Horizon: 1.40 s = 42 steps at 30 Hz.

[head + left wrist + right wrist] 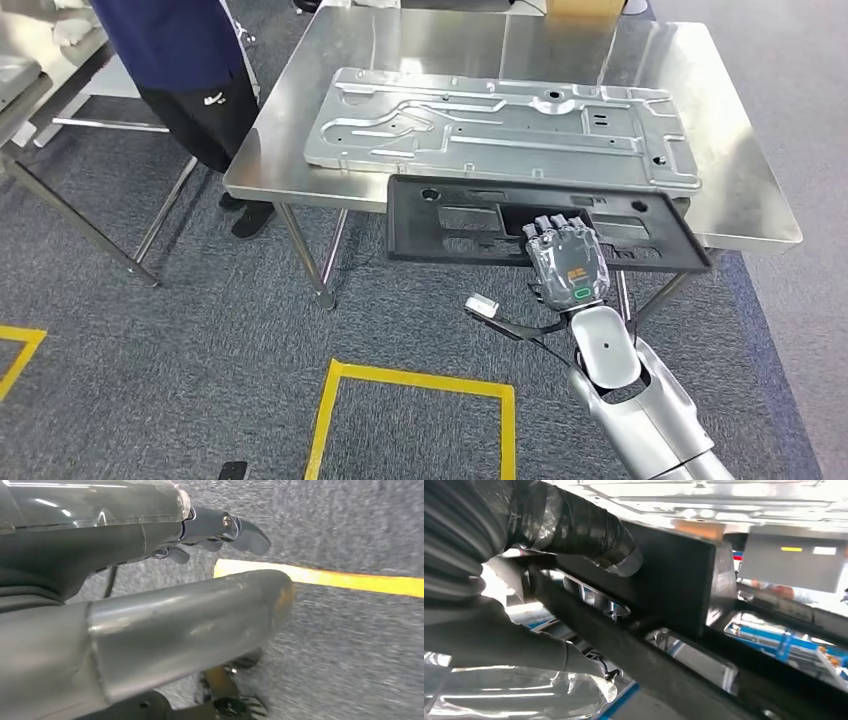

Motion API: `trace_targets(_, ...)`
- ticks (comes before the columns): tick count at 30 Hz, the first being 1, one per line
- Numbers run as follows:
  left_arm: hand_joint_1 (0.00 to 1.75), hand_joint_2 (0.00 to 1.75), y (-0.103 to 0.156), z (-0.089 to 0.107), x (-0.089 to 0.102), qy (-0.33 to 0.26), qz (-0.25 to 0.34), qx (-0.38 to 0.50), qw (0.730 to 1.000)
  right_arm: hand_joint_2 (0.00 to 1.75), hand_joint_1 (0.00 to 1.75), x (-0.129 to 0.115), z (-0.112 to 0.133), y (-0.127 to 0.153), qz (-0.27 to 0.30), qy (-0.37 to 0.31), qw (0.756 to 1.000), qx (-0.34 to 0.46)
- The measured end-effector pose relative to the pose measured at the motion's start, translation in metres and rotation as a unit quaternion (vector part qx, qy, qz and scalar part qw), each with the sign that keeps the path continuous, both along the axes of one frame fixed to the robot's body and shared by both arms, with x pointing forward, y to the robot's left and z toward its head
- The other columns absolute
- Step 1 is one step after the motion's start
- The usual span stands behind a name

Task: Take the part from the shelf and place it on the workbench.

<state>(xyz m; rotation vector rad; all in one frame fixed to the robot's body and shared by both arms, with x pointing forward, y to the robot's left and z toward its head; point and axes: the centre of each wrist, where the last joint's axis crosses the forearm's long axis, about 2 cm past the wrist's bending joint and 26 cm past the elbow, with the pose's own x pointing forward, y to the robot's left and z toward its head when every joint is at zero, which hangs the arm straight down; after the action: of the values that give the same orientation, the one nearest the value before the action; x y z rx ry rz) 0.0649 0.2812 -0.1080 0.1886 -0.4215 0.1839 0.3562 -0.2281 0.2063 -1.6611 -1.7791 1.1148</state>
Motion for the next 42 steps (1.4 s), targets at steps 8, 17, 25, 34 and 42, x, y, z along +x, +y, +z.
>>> trace_targets(8, 0.00, 0.00, 0.003, -0.001, -0.007, 0.006, 0.001, 0.002, 1.000, 1.75, 1.75, -0.011, -0.018, -0.003, -0.008, 0.025, 0.999, 0.020)
trace_targets(17, 0.00, 0.00, 0.006, -0.001, -0.007, 0.006, 0.005, 0.002, 1.000, 1.75, 1.75, -0.013, -0.022, -0.007, -0.014, 0.028, 0.999, 0.032)
trace_targets(25, 0.00, 0.00, 0.005, -0.002, -0.010, 0.010, 0.005, 0.002, 1.000, 1.75, 1.75, -0.015, -0.025, -0.011, -0.017, 0.032, 0.999, 0.033)
trace_targets(34, 0.00, 0.00, 0.006, -0.001, -0.004, 0.008, -0.001, 0.002, 1.000, 1.75, 1.75, -0.006, -0.001, 0.005, -0.015, -0.011, 0.999, 0.051)
trace_targets(42, 0.00, 0.00, 0.007, -0.001, -0.006, 0.014, -0.002, 0.003, 1.000, 1.75, 1.75, -0.002, 0.013, 0.033, 0.020, -0.017, 0.999, 0.031)
